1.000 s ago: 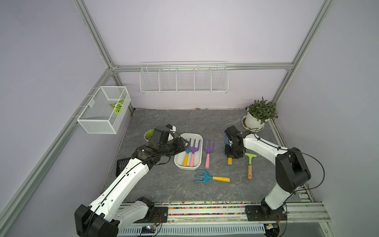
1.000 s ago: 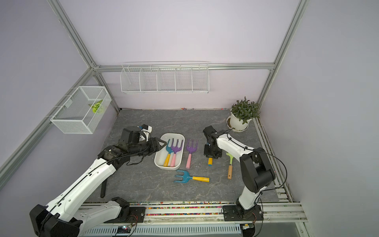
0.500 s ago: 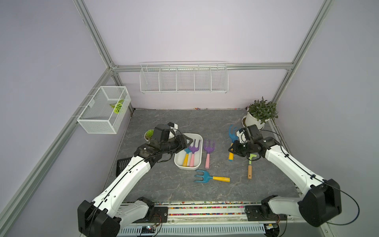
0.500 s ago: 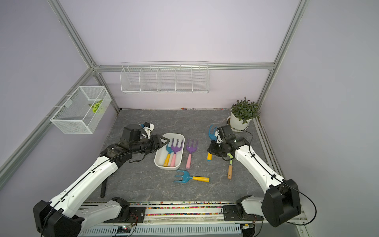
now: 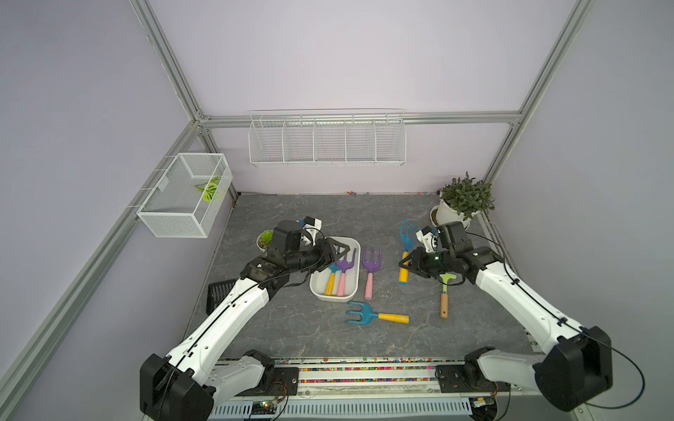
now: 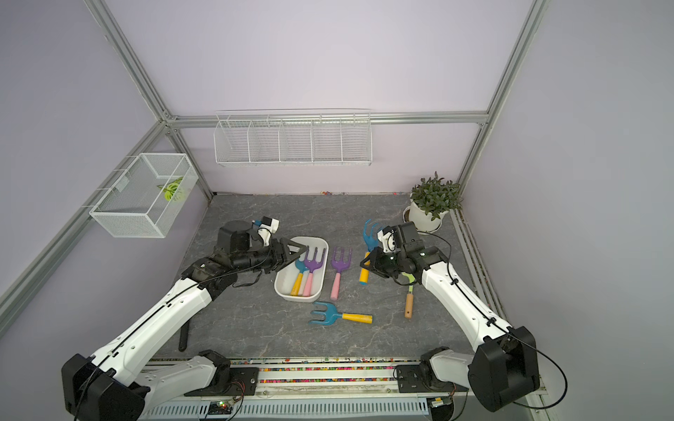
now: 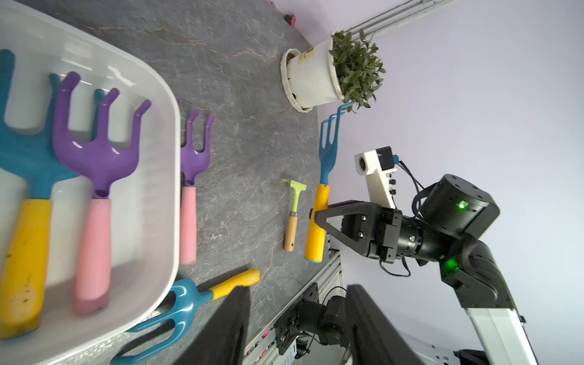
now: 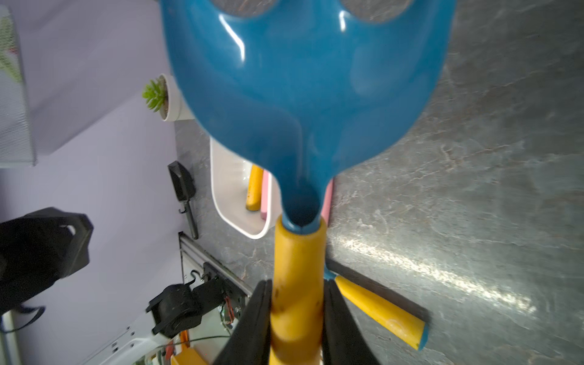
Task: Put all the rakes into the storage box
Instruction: Pick up the rake at the center of the board.
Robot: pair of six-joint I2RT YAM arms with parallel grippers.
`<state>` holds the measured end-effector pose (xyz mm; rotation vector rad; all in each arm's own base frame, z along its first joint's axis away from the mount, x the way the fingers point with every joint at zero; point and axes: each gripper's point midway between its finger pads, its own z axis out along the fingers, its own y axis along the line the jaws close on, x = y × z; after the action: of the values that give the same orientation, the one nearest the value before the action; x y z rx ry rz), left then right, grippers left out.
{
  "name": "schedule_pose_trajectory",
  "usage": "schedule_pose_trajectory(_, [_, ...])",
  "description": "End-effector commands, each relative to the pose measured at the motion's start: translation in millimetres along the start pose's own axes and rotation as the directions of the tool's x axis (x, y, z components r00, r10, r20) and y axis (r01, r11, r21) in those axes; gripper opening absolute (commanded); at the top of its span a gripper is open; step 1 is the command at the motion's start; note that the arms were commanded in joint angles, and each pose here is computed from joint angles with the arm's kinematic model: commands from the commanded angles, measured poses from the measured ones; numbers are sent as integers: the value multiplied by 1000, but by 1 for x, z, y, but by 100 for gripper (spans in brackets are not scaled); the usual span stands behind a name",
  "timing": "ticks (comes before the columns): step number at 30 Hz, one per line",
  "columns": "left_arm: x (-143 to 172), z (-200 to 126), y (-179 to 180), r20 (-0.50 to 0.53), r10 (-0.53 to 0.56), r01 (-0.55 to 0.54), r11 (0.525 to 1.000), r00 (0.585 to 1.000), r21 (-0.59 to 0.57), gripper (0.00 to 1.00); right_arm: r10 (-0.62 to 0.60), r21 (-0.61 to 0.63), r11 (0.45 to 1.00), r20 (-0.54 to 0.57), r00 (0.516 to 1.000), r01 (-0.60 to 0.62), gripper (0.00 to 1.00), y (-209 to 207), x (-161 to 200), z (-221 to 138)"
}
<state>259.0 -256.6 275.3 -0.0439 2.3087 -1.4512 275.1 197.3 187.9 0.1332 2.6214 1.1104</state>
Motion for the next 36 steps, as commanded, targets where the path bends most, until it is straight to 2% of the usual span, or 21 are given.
schedule_pose_trajectory(1, [0, 0, -25, -33, 28, -24, 993, 999, 116, 55, -22, -157, 987, 4, 1000, 22, 0, 36, -4, -12])
schedule_pose_trajectory(9, [-4, 4, -51, -82, 76, -58, 976, 994, 208, 57, -13, -315, 949, 27, 1000, 21, 0, 80, -17, -27])
schedule_pose_trajectory(17, [-9, 14, -79, -112, 116, -79, 953, 987, 293, 57, -78, -486, 871, 9, 997, 73, 0, 146, -18, -31])
schedule_pose_trajectory(22, [-10, 24, -87, -133, 129, -82, 947, 983, 311, 56, -141, -525, 843, -9, 990, 115, 0, 177, -11, -28])
schedule_pose_trajectory(36, [-17, 28, -96, -123, 116, -65, 933, 986, 354, 54, -227, -598, 790, -87, 970, 131, 0, 203, 15, -15])
